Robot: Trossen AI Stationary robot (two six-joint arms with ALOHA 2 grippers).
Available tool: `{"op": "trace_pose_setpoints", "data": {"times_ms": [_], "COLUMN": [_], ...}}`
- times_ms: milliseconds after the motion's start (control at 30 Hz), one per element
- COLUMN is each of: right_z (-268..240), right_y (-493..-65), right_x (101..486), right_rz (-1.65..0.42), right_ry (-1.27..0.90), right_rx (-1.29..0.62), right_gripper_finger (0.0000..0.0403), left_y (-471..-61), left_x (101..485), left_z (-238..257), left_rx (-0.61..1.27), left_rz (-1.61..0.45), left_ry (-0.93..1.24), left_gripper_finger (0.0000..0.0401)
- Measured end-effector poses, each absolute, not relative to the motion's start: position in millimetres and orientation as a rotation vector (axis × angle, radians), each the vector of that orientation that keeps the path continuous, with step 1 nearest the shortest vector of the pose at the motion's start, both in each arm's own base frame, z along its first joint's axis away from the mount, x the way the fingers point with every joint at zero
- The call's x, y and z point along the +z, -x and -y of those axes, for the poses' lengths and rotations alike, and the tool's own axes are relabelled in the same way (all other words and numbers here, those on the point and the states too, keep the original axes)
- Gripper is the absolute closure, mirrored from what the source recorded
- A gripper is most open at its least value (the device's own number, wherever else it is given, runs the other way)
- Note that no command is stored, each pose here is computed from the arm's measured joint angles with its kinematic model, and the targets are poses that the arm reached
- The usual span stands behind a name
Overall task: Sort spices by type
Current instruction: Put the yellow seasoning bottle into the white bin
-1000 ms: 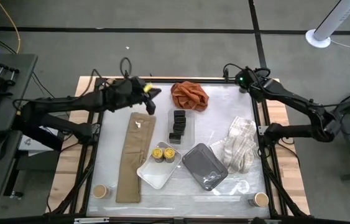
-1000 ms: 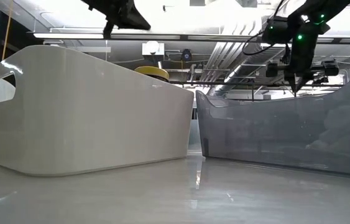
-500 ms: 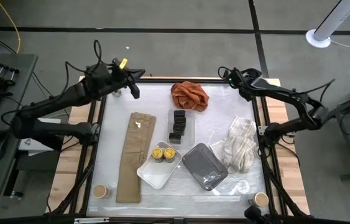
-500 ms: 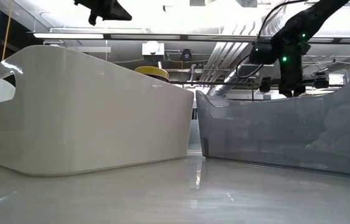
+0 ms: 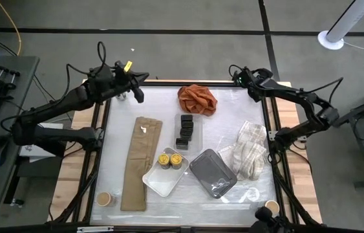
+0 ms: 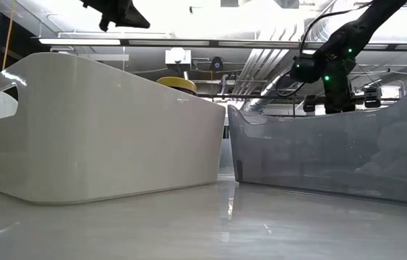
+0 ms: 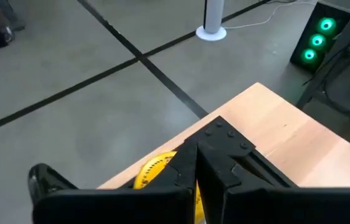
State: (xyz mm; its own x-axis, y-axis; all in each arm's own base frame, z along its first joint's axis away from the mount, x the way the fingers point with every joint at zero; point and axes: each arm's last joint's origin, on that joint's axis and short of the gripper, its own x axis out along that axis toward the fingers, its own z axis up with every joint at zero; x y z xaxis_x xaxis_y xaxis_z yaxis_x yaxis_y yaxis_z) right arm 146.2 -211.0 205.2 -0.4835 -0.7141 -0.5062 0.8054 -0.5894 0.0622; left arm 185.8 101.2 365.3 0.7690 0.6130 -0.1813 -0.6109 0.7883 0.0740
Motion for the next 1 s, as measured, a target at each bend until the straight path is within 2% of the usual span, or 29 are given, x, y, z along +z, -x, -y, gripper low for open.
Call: {"op": "trace_pose_setpoints", "data": {"times_ms": [133,333,600,1000], "right_z": [212,212,210,202], "right_y": [-147,-148,-150,-168], "right_x": [203,191,188,189], "right_rz": [-0.224,-0.348,-0.405,-0.573], "right_ry": [-0.61,-0.629,-0.634,-0.585], "right_rx": [-2.131,-2.12,-2.095,-1.905], "right_gripper_finger": [0.0402,0.0403,0.0403,0.0403], "left_y": [-186,-185,-184,-184], "left_x": [365,360,358,357], "left_z": [-101,-101,-101,-101], "left_rx": [0.679,0.679,0.684,0.686], "left_rz": [-0.206,-0.254,-0.274,-0.277], "left_ry": [-0.012,-0.006,0.017,0.031], "left_gripper_finger": [0.0401,0.0401,0.0401,0.0401]}}
